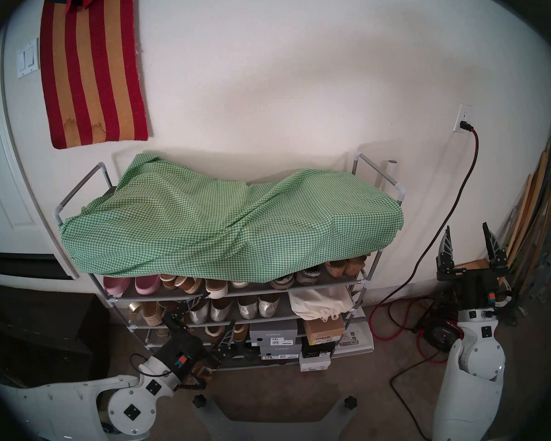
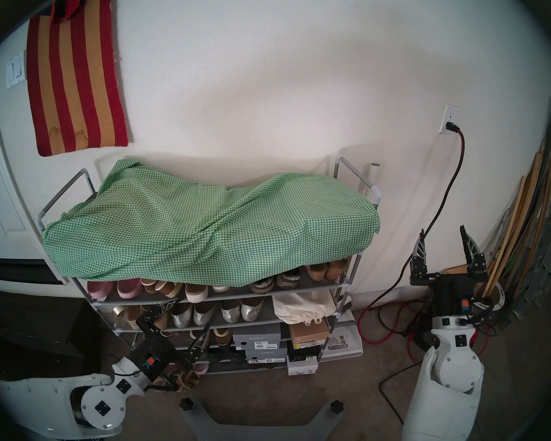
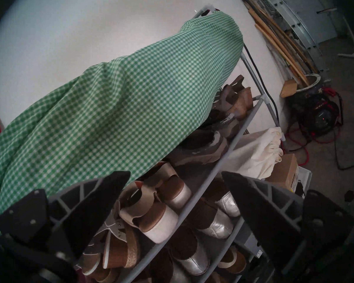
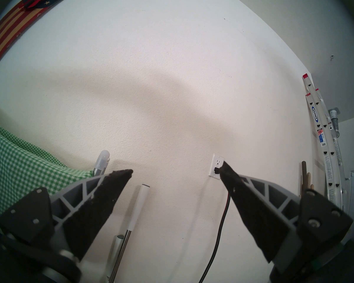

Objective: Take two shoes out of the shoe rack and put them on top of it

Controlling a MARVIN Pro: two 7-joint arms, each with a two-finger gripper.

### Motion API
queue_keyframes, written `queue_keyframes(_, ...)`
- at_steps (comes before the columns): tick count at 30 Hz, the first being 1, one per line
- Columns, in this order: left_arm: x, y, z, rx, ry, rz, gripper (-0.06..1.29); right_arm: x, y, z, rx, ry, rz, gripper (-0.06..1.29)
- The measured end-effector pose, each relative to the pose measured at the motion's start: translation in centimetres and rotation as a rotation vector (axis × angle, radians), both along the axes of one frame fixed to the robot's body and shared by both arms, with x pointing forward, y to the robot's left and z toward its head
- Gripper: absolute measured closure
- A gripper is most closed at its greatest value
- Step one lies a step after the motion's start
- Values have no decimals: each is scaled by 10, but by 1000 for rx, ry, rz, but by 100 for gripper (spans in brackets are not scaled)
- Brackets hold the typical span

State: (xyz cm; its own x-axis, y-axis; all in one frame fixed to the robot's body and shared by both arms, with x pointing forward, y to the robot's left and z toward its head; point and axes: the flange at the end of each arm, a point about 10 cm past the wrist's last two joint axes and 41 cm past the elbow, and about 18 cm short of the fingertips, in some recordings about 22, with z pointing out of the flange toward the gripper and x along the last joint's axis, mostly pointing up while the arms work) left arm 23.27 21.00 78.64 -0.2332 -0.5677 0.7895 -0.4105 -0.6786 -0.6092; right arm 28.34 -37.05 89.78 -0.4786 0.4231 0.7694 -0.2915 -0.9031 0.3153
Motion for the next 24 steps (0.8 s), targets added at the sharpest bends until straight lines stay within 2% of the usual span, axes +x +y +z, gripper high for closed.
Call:
queue_keyframes(16, 11, -57, 8, 100, -64, -130, -4, 0, 0, 0, 0, 0, 0, 0)
queue_keyframes(24, 20, -80, 11, 156, -71, -179, -4, 0, 0, 0, 0, 0, 0, 0)
